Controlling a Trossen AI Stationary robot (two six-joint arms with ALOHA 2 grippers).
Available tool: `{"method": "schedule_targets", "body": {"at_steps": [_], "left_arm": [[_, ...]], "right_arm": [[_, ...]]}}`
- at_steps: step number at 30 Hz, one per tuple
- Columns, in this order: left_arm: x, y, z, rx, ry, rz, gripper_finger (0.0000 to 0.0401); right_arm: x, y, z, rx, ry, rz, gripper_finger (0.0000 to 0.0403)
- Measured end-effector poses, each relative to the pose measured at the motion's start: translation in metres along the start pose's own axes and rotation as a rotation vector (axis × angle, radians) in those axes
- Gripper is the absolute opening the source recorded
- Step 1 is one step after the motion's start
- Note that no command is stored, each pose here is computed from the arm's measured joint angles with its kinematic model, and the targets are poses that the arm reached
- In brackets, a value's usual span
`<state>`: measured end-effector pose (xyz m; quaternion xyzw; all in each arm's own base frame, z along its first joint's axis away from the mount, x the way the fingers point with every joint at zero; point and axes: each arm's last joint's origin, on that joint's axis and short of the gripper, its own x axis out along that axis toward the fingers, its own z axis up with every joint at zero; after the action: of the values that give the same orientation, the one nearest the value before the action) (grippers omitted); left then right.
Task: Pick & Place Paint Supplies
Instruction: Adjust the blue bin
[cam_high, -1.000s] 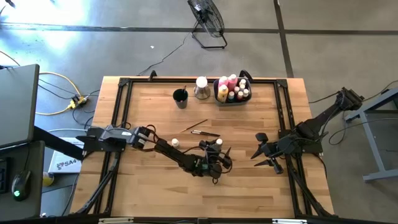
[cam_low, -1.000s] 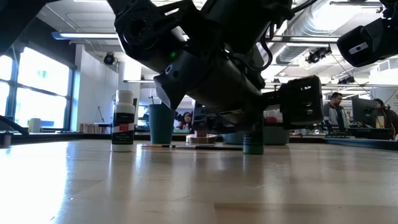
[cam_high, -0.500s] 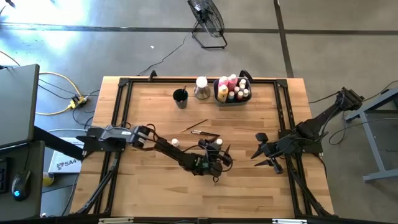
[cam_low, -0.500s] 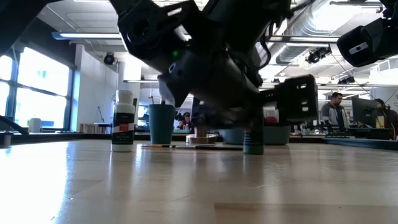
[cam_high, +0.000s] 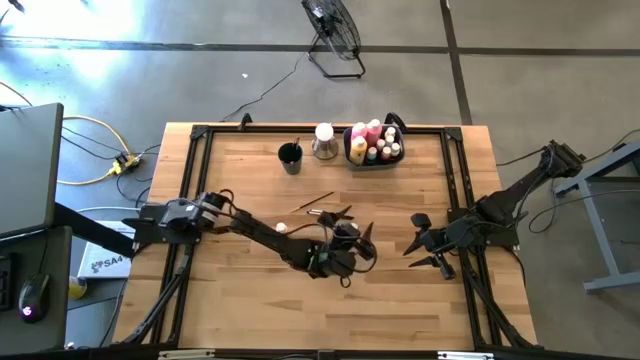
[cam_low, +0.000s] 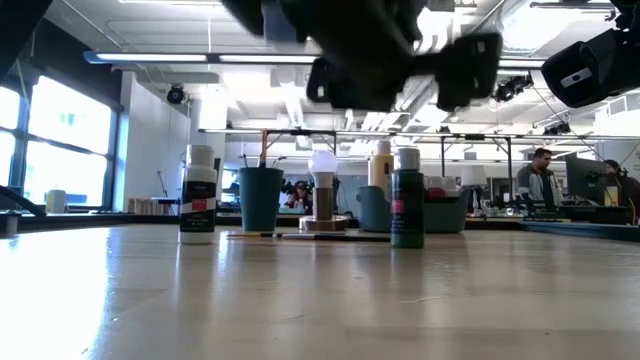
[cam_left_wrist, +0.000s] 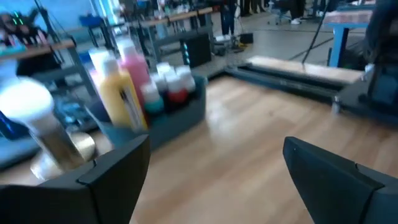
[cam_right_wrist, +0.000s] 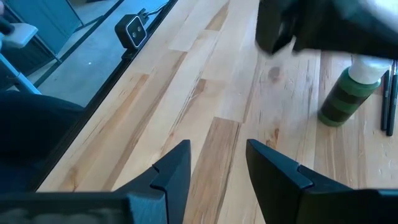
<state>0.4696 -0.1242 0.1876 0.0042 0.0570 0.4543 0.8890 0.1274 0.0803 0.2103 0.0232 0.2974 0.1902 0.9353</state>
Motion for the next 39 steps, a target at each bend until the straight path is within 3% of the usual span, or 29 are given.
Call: {"method": "schedule_targets", "body": {"at_steps": [7, 11, 14, 19, 26, 32, 39], "left_arm": [[-0.031, 0.014, 0.055, 0.16, -0.045, 0.08, 0.0361], [-0.062, 0.026, 0.07, 0.281, -0.05, 0.183, 0.0361], [-0.084, 0.038, 0.068, 0.307, -0.057, 0.165, 0.0361], [-0.096, 0.073, 0.051, 0.208, -0.03, 0.126, 0.0361], [-0.094, 0.122, 0.05, 0.146, -0.012, 0.185, 0.0361], [-0.085, 0.141, 0.05, 0.213, -0.052, 0.217, 0.0361], [-0.06, 0.165, 0.028, 0.127, -0.011, 0.316, 0.0361]], "right_arm": [[0.0, 0.0, 0.0, 0.0, 0.0, 0.0, 0.0148], [0.0, 0.0, 0.0, 0.0, -0.001, -0.002, 0.0148], [0.0, -0.001, 0.0, 0.0, -0.01, -0.035, 0.0148], [0.0, -0.004, 0.002, 0.001, -0.043, -0.129, 0.0148], [-0.001, -0.005, 0.002, 0.001, -0.056, -0.18, 0.0148], [-0.001, -0.007, 0.003, 0.007, -0.071, -0.235, 0.0148], [-0.001, -0.007, 0.005, 0.038, -0.109, -0.271, 0.0148]]}}
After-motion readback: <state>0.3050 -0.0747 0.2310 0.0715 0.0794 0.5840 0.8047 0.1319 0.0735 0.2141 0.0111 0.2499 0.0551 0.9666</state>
